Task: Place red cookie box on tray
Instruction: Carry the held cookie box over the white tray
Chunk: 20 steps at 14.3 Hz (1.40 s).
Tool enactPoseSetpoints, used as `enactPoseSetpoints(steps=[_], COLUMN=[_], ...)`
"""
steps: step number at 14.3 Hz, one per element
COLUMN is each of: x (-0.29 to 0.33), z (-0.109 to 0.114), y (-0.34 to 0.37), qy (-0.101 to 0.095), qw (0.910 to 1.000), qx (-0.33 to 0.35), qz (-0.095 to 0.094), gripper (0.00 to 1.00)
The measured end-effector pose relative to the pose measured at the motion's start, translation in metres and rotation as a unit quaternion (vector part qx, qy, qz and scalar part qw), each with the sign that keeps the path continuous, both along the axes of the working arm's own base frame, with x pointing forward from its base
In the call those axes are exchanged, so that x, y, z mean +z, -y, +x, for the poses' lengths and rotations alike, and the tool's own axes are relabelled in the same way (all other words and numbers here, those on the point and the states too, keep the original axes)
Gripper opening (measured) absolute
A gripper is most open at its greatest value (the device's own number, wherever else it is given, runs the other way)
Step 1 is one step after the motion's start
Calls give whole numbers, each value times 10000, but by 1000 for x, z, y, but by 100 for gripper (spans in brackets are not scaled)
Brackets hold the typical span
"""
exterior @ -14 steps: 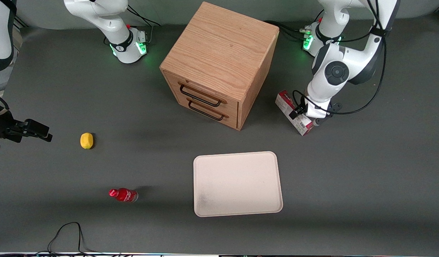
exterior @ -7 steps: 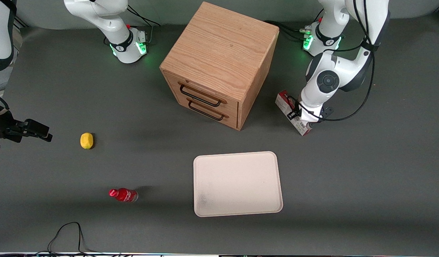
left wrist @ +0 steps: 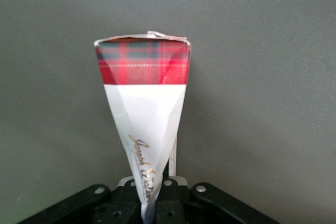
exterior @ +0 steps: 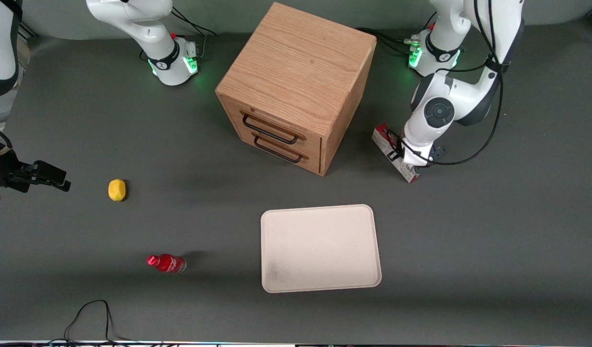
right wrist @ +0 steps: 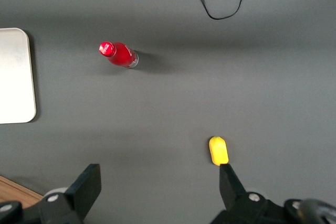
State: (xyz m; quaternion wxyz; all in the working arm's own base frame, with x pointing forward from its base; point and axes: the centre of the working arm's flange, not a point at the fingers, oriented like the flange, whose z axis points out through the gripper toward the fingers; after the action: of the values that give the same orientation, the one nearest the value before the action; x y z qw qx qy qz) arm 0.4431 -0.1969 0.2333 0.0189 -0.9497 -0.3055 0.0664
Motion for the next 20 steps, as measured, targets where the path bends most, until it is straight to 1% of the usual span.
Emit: enactPoseSetpoints(steps=[1, 2, 4, 5, 6, 9, 11, 12, 14, 17, 18, 20], x=[8, 19, 48, 66, 87, 162, 203, 215, 224, 204, 190, 154], z=[7, 17, 43, 59, 75, 127, 158, 172, 199, 233, 241, 252], y=[3, 6, 12, 12, 11, 11, 17, 24, 41, 71, 83, 101], qy=[-4, 50, 275, 400, 501, 739, 904, 952, 1025, 1068, 1053, 985], qw=[10000, 9999, 9984, 9967, 9945, 9847, 9751, 9690, 9569, 9434, 9399, 9378], qx=[-61, -161, -485, -694, -912, -1580, -2023, -2279, -2718, -3136, -3239, -3315], qz=[2, -31, -137, -151, -123, 21, 73, 74, -6, -189, -244, -300], gripper=[5, 5, 5, 5, 5, 5, 5, 5, 5, 5, 5, 5])
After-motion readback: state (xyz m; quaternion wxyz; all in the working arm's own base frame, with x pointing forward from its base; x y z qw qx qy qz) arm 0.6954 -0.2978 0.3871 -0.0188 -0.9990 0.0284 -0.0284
